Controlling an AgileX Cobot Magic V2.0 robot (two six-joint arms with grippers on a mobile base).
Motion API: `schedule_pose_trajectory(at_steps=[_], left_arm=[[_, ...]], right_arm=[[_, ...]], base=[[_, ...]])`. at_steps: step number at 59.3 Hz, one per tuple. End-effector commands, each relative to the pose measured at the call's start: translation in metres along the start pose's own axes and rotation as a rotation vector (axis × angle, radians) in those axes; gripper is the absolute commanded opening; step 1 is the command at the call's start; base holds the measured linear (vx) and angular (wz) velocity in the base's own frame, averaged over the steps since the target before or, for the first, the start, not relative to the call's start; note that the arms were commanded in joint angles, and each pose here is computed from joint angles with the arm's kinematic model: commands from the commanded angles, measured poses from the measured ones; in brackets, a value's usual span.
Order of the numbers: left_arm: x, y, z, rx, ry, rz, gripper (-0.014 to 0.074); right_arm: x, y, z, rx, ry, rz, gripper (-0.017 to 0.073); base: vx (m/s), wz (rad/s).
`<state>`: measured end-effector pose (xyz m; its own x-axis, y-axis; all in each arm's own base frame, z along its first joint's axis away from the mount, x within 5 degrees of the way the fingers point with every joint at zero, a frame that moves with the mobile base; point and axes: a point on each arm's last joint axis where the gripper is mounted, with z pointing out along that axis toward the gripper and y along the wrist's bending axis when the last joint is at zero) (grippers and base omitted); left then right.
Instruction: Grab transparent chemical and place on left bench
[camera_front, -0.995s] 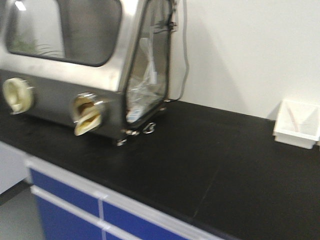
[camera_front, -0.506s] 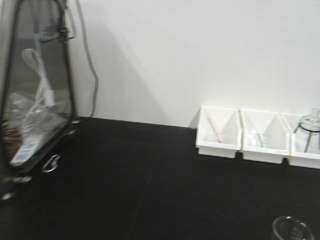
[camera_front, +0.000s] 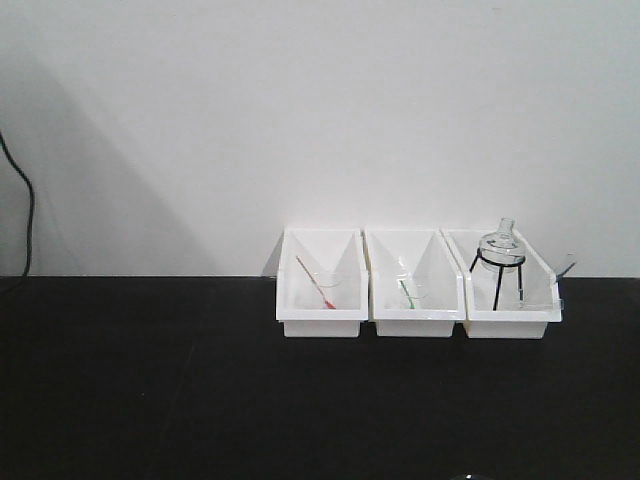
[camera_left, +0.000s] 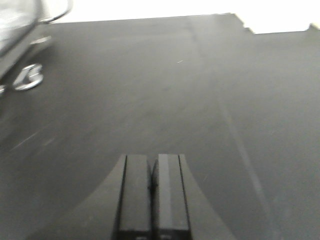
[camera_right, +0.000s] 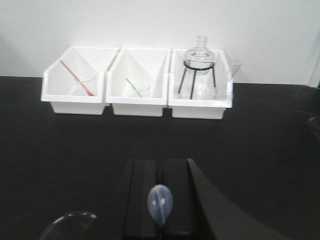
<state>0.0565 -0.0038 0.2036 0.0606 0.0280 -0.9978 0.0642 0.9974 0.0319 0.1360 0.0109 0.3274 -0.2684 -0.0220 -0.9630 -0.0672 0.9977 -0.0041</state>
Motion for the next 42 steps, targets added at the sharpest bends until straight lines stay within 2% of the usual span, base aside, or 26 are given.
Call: schedule_pose_trajectory(at_steps=[1,20,42], left_arm=[[-0.0028,0.0001,-0.0013,-0.002,-0.081,-0.009,-0.0003],[-0.0028,0.0001,-0.0013,-0.002,-0.081,-0.009,-0.0003],[-0.0028,0.0001,-0.0013,-0.002,-0.081,-0.009,-0.0003]], right_arm=[[-0.0184,0.0,-0.0043,-0.004,-0.115,-0.005,-0.0003],[-0.0187,0.0001,-0.0044,-0.004,-0.119,-0.006,-0.0003],[-0.0274,0.0012,-0.0058,-0.017,-0.216,-0.004,-0.0003]], base=[[0.12,-0.28],[0.07,-0.2],[0.0,-0.02]])
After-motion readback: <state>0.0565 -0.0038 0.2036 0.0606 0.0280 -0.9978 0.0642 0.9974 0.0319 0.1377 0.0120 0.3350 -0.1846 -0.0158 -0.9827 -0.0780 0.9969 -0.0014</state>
